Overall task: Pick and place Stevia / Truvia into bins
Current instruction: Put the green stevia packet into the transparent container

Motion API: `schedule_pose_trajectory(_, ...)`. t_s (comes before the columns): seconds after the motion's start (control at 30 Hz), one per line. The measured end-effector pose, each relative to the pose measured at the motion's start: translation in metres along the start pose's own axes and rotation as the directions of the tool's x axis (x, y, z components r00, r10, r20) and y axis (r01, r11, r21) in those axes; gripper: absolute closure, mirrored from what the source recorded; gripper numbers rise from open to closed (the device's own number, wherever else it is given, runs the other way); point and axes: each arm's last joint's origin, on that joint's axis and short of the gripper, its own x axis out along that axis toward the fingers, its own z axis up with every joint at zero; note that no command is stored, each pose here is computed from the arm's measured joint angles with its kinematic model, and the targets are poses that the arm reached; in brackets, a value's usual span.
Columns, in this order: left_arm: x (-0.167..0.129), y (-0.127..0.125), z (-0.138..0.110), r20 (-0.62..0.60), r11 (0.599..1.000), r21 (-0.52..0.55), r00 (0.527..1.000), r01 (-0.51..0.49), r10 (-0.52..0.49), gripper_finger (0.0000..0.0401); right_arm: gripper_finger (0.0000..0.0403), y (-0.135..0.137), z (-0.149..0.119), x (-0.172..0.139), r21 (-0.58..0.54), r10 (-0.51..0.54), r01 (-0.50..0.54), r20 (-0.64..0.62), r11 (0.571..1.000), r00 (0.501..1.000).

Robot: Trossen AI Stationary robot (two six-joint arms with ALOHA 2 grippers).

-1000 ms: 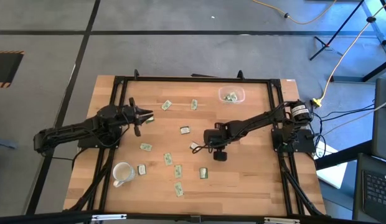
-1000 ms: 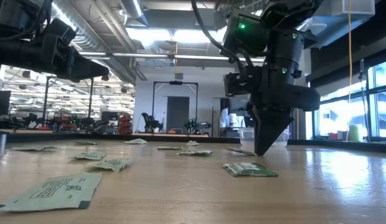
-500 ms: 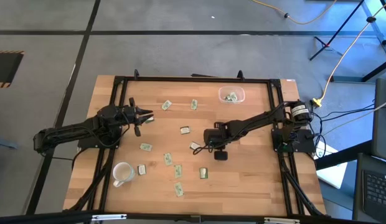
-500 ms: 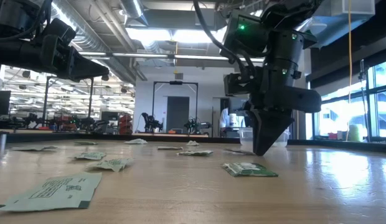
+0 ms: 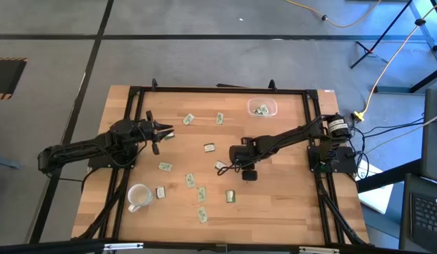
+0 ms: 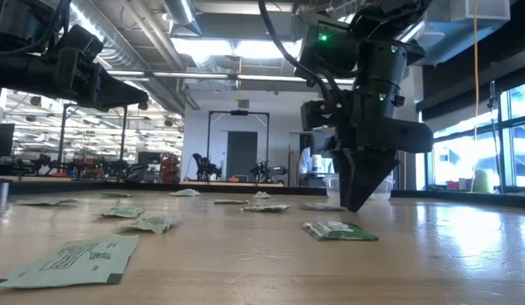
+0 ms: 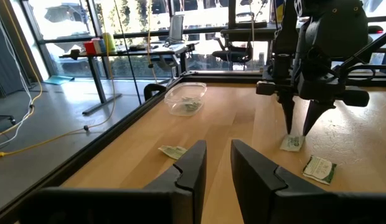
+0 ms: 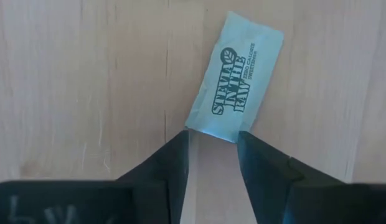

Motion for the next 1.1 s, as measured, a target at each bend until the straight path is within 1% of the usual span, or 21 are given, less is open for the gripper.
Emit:
schedule_pose_trajectory(0.23, 0.0, 0.0, 0.0, 0.0, 1.0, 0.0, 1.0, 0.0, 0.0, 0.0333, 0.0264, -0.0005, 0.0001, 0.0001, 0.007, 0.003, -0.003, 0.001, 1.0, 1.0)
schedule_pose_trajectory(0.3, 0.0, 0.0, -0.0001, 0.0, 1.0, 0.0, 1.0, 0.0, 0.0, 0.0333, 0.0264, -0.0005, 0.0003, 0.0001, 0.027, 0.003, -0.003, 0.003, 1.0, 1.0)
schedule_pose_trajectory(0.47, 0.0, 0.0, 0.0, 0.0, 1.0, 0.0, 1.0, 0.0, 0.0, 0.0333, 0.0264, -0.0013, 0.0012, -0.0005, 0.185, 0.006, -0.008, 0.012, 0.983, 1.0)
schedule_pose_trajectory(0.7, 0.0, 0.0, 0.0, 0.0, 1.0, 0.0, 1.0, 0.0, 0.0, 0.0333, 0.0264, -0.0022, -0.0044, -0.0013, 0.343, 0.004, 0.012, -0.046, 0.939, 0.999)
schedule_pose_trajectory(0.87, 0.0, 0.0, 0.0, 0.0, 1.0, 0.0, 1.0, 0.0, 0.0, 0.0333, 0.0264, -0.0025, -0.0046, -0.0015, 0.322, 0.004, 0.012, -0.049, 0.947, 0.999)
schedule_pose_trajectory(1.1, 0.0, 0.0, 0.0, 0.0, 1.0, 0.0, 1.0, 0.0, 0.0, 0.0333, 0.0264, -0.0024, -0.0002, -0.0018, 0.321, 0.005, -0.004, -0.004, 0.947, 1.0)
